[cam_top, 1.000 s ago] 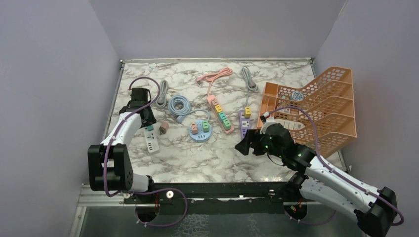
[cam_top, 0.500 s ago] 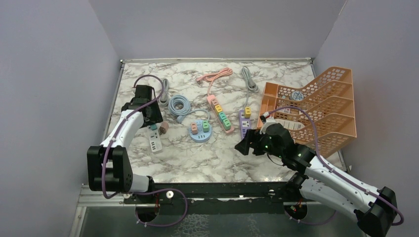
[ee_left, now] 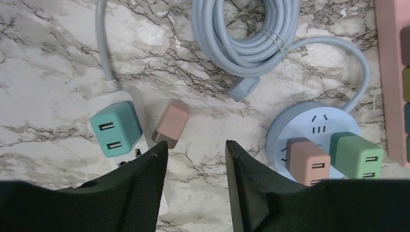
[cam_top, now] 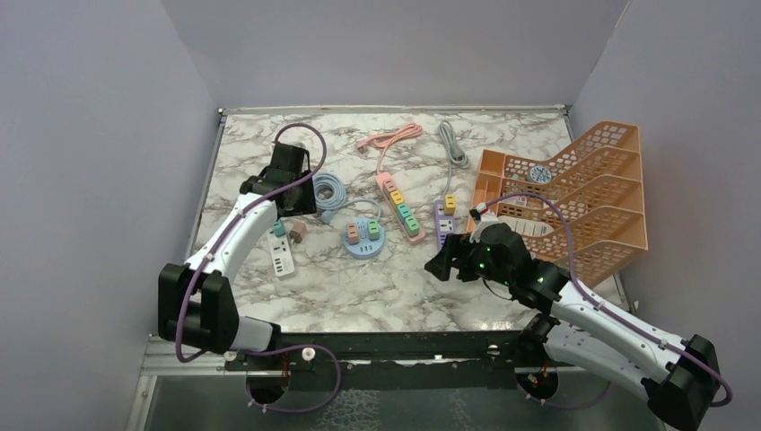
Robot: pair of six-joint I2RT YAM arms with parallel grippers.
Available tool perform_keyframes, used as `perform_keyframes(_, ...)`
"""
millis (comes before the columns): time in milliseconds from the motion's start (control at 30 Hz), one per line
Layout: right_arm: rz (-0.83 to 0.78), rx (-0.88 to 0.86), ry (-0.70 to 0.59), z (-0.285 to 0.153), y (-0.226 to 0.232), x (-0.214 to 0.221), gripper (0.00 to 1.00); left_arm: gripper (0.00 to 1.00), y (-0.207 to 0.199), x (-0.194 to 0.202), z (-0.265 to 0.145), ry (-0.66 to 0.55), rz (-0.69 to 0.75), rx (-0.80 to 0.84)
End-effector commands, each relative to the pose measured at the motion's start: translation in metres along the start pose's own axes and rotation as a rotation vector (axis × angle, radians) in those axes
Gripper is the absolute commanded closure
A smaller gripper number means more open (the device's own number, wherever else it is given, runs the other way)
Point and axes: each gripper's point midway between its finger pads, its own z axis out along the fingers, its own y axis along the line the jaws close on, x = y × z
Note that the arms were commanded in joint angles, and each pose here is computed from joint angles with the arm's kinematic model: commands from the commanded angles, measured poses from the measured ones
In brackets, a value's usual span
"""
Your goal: Insert the plug
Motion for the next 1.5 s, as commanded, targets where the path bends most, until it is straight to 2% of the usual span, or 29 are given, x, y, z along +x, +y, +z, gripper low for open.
perform_keyframes(0,0.003,-0.015,-0.052,0.0,0.007,-0.015,0.16,0.49,-0.002,0.019,0.019,0.094,0.043,-0.009)
perform_keyframes(300,0.004,-0.009,-0.053,-0.002,0.005,-0.014,0.16,0.4,0.01,0.039,0.046,0.171,0.104,-0.075)
perform_keyframes(600,0.002,0.0,-0.052,-0.004,0.003,-0.012,0.16,0.42,0.022,0.057,0.064,0.242,0.128,-0.135)
perform_keyframes(700,0.002,0.002,-0.052,-0.004,0.002,-0.011,0.16,0.47,0.023,0.063,0.066,0.257,0.126,-0.136)
perform_keyframes(767,0.004,0.001,-0.054,-0.005,0.002,-0.012,0.16,0.55,0.023,0.064,0.066,0.259,0.125,-0.134)
perform_keyframes(867,0.004,-0.001,-0.053,-0.005,0.002,-0.011,0.16,0.72,0.02,0.063,0.064,0.256,0.126,-0.12)
perform_keyframes(967,0.005,-0.005,-0.051,-0.005,0.003,-0.011,0.16,0.81,0.014,0.06,0.059,0.242,0.117,-0.087)
perform_keyframes(1167,0.023,-0.068,-0.047,-0.004,0.013,-0.009,0.16,0.83,-0.028,0.045,0.023,0.174,0.05,0.104)
perform_keyframes(1300,0.064,-0.152,-0.057,-0.007,0.031,-0.013,0.16,0.83,-0.068,0.023,-0.02,0.085,0.03,0.275)
perform_keyframes(1467,0.064,-0.323,-0.116,-0.017,0.069,-0.036,0.16,0.83,-0.119,-0.004,-0.082,-0.005,0.078,0.519)
